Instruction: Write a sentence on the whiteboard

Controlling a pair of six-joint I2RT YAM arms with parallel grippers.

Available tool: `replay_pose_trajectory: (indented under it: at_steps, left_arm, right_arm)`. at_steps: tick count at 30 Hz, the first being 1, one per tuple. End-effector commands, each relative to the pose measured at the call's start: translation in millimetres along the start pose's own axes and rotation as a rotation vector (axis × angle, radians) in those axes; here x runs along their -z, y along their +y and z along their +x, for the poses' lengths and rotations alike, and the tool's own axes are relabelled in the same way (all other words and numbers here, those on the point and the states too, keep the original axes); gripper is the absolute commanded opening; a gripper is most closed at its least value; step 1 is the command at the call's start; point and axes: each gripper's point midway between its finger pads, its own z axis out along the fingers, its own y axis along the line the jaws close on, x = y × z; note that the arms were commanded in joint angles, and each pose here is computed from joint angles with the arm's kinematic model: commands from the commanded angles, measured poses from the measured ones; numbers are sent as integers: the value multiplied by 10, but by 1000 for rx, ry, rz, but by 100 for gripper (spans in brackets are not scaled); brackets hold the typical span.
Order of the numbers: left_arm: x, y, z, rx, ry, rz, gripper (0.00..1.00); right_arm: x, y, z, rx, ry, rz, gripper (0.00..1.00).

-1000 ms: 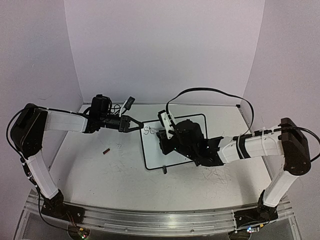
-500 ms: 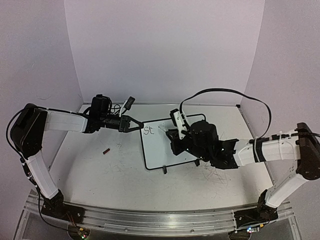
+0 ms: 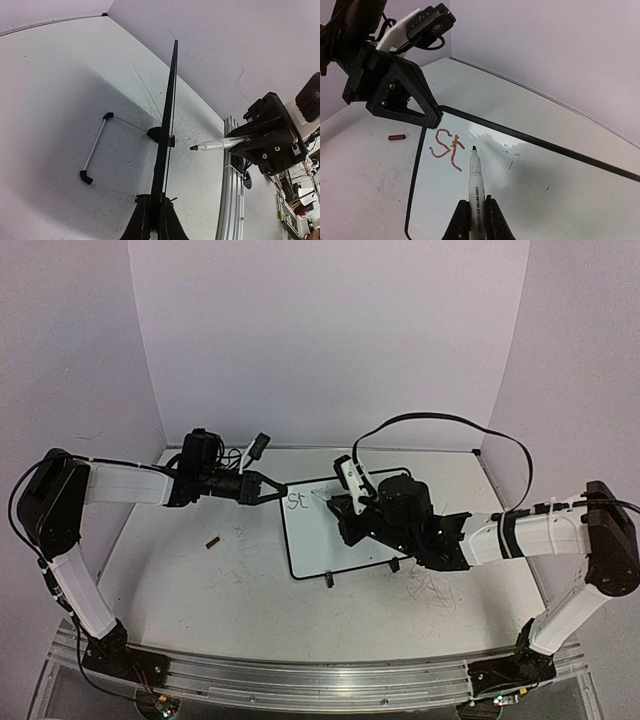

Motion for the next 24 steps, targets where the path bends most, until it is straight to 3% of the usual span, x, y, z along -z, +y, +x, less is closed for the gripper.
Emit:
replay_pose_trajectory:
  at_steps: [1,24]
  left_arm:
    - [106,11,-83,-47,-37,-80,0]
    - [122,-1,-69,-73,-36,-81,0]
  right_arm:
    - [-20,84,-148,33,-25,-40,0]
    - [-182,45,30,17,17,3,0]
